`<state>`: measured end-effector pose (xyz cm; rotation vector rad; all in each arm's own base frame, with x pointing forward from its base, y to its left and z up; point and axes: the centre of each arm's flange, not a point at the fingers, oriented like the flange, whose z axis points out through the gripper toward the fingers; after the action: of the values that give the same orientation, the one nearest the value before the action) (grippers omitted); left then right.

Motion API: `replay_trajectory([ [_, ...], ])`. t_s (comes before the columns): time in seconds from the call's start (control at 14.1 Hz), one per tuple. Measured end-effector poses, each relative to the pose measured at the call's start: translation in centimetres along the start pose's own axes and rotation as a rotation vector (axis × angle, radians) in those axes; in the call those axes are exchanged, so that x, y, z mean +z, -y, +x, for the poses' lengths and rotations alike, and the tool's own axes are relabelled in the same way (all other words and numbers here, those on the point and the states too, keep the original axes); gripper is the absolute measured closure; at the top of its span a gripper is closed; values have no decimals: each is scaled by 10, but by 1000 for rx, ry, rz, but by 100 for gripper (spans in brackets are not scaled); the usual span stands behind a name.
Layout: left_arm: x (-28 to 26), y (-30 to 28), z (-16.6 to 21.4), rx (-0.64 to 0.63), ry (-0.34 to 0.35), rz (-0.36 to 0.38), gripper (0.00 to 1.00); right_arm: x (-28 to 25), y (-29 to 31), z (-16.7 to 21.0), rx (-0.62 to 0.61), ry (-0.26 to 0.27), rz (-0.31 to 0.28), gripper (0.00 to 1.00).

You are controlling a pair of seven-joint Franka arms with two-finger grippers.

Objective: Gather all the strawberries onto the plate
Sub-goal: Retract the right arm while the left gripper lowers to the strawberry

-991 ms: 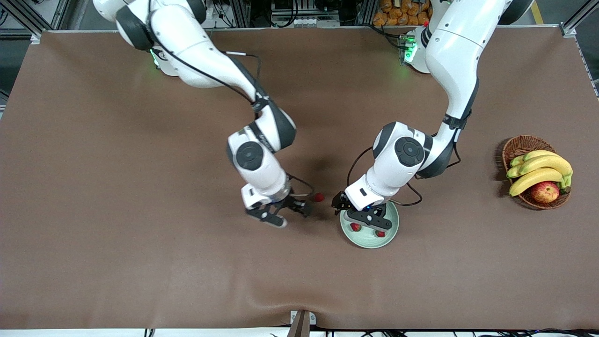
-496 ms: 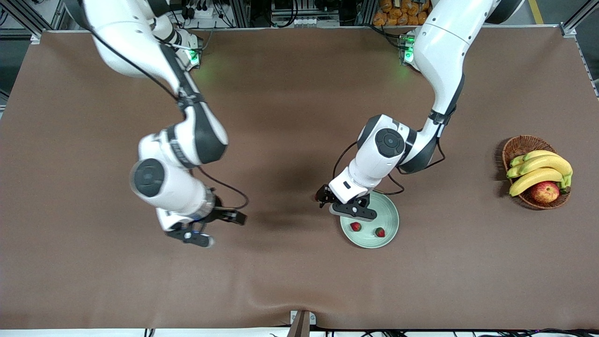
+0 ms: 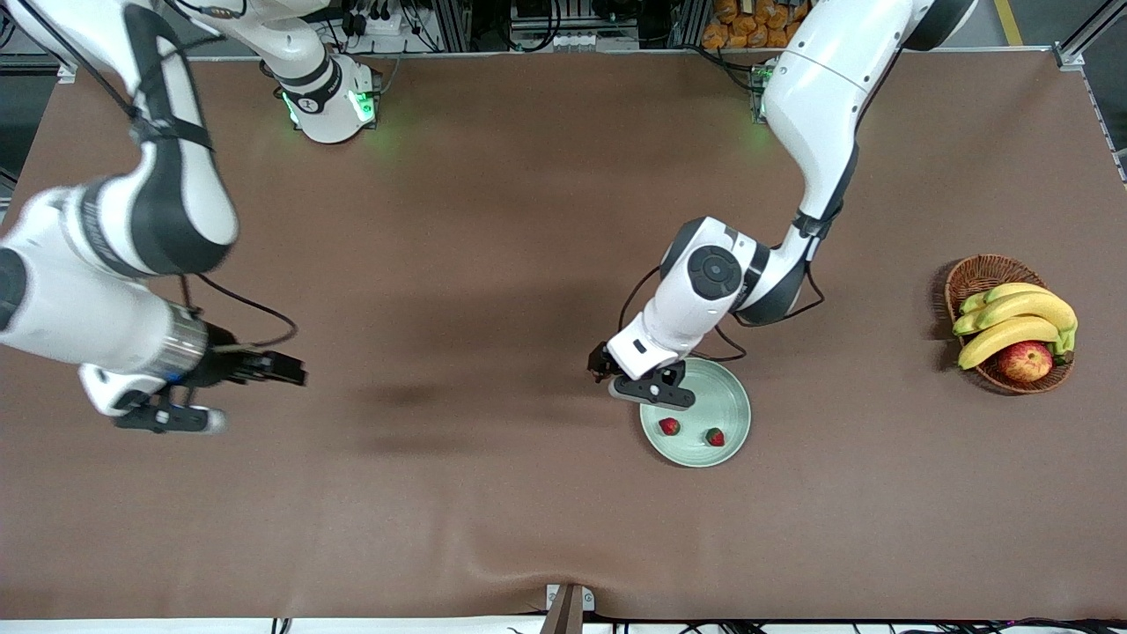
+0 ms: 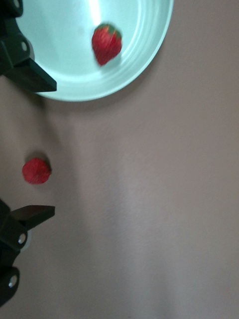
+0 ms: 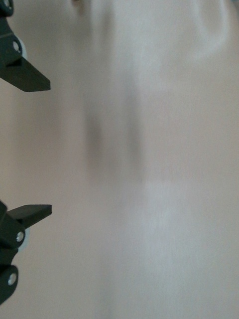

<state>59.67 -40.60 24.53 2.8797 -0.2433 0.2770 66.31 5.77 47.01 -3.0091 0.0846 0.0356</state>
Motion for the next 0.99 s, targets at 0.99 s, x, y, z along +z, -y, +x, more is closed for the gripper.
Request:
replay_trajectory([
  [0.99,52,-39,-46,204,44,104,33,-144,-101,-96,-66,33,-45,0],
])
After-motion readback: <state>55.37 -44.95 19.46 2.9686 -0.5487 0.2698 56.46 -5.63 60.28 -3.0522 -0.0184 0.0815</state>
